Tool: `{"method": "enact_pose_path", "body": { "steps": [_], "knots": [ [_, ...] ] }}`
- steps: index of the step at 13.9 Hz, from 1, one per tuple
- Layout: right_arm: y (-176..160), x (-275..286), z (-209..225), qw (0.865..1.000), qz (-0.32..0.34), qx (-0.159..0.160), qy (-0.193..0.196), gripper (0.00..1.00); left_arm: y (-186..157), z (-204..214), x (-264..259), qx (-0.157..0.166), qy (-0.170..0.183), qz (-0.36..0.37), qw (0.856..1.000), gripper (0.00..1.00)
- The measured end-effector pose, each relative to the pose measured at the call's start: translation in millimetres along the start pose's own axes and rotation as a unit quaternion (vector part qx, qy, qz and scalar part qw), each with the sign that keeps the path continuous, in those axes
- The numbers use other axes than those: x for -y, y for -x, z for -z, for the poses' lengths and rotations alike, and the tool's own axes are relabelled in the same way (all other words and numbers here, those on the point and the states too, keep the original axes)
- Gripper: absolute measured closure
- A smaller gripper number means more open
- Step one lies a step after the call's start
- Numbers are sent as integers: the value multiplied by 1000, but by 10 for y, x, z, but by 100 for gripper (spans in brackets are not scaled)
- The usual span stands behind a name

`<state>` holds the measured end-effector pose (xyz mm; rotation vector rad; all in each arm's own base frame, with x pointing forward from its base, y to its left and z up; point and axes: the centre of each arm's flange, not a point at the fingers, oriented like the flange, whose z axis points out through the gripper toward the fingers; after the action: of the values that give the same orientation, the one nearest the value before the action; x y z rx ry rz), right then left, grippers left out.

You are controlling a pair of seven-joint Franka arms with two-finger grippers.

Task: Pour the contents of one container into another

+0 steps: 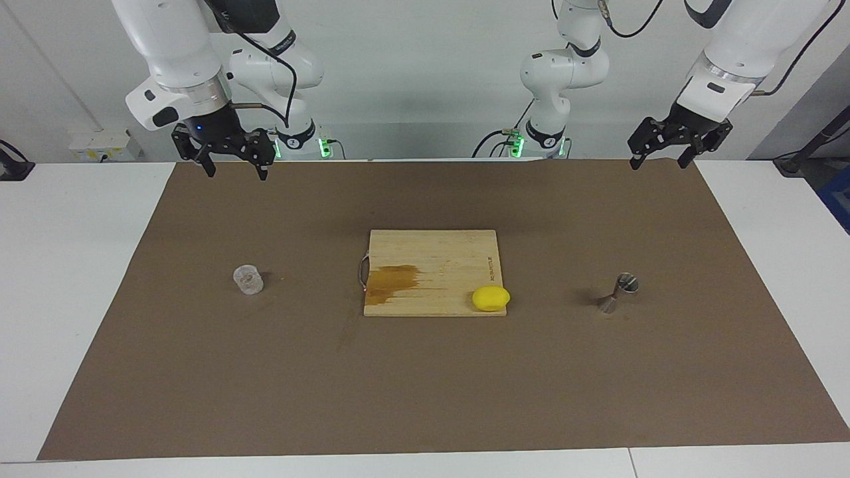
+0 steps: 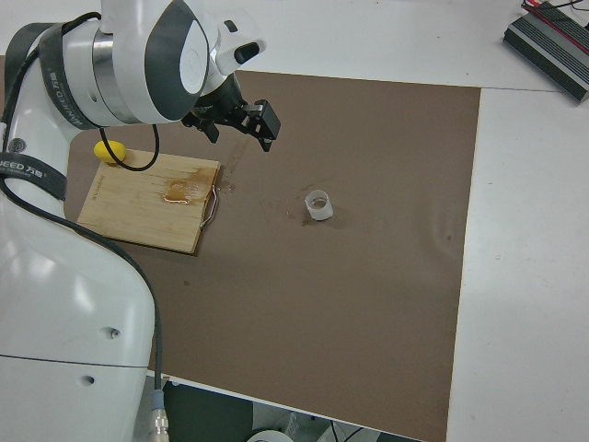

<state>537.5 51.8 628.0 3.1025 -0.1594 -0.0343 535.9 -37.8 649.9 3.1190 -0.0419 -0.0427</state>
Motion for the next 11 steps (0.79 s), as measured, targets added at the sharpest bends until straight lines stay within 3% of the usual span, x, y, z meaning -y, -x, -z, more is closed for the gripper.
{"method": "enact_pose_path", "body": {
  "steps": [11],
  "knots": [
    [28,-220,48,1000,-19,21,2,0,2,-3,-14,0,0,-4,1000,0]
  ]
}}
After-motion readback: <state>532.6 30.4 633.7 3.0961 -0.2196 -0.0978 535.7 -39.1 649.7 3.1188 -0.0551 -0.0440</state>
